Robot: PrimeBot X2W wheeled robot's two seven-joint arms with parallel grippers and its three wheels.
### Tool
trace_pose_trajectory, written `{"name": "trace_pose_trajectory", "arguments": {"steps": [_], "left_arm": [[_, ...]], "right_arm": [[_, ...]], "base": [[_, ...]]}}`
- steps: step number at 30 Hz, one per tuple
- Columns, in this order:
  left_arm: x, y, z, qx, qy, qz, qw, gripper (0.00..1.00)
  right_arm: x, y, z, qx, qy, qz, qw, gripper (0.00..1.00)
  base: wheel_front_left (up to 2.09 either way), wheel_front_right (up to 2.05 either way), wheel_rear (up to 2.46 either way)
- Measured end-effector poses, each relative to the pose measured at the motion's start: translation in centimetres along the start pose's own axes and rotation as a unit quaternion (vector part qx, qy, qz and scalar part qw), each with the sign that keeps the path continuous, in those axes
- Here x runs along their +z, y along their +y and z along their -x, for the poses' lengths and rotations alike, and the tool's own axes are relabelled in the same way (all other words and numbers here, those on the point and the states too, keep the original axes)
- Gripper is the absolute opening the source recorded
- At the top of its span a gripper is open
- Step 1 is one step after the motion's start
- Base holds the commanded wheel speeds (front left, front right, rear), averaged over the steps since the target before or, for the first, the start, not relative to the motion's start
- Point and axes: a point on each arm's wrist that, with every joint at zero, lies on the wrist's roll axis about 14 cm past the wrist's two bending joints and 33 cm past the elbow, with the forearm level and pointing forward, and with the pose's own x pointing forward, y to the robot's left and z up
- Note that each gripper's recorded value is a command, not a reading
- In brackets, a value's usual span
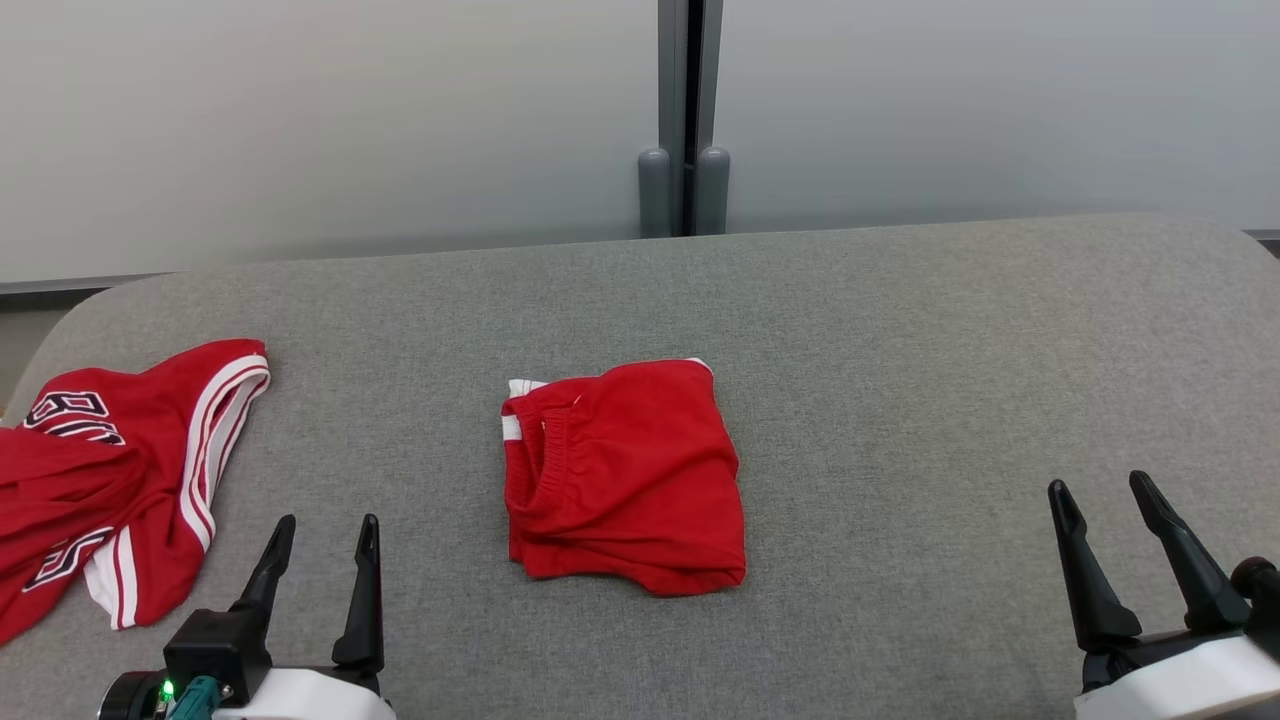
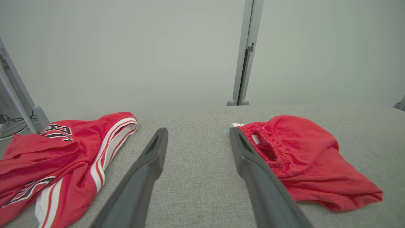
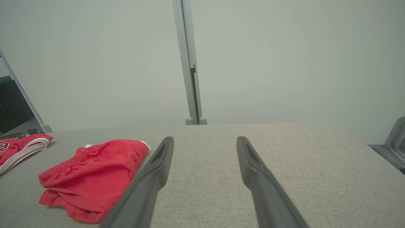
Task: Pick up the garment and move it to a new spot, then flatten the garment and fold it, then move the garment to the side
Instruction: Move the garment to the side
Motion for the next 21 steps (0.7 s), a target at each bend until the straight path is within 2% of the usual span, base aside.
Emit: {"name": "trace_pose_trajectory", "arguments": {"steps": [11, 16, 21], "left_arm": [[0.9, 0.2, -0.8, 0.007, -0.017, 0.003, 1.000, 1.00], [2.5, 0.1, -2.5, 0.010, -0.048, 0.012, 0.999, 1.00], [3.1, 0.4, -3.9, 0.016, -0.064, 0.022, 0.998, 1.00]], "right_arm": [[-0.9, 0.3, -1.3, 0.010, 0.018, 0.000, 1.000, 1.00], [-2.4, 1.8, -4.2, 0.040, 0.043, -0.008, 0.998, 1.00], [-5.6, 4.7, -8.0, 0.086, 0.090, -0.029, 0.992, 1.00]], "base": [[0.00, 0.00, 0.00], [0.00, 0.00, 0.00], [0.00, 0.00, 0.00]]}}
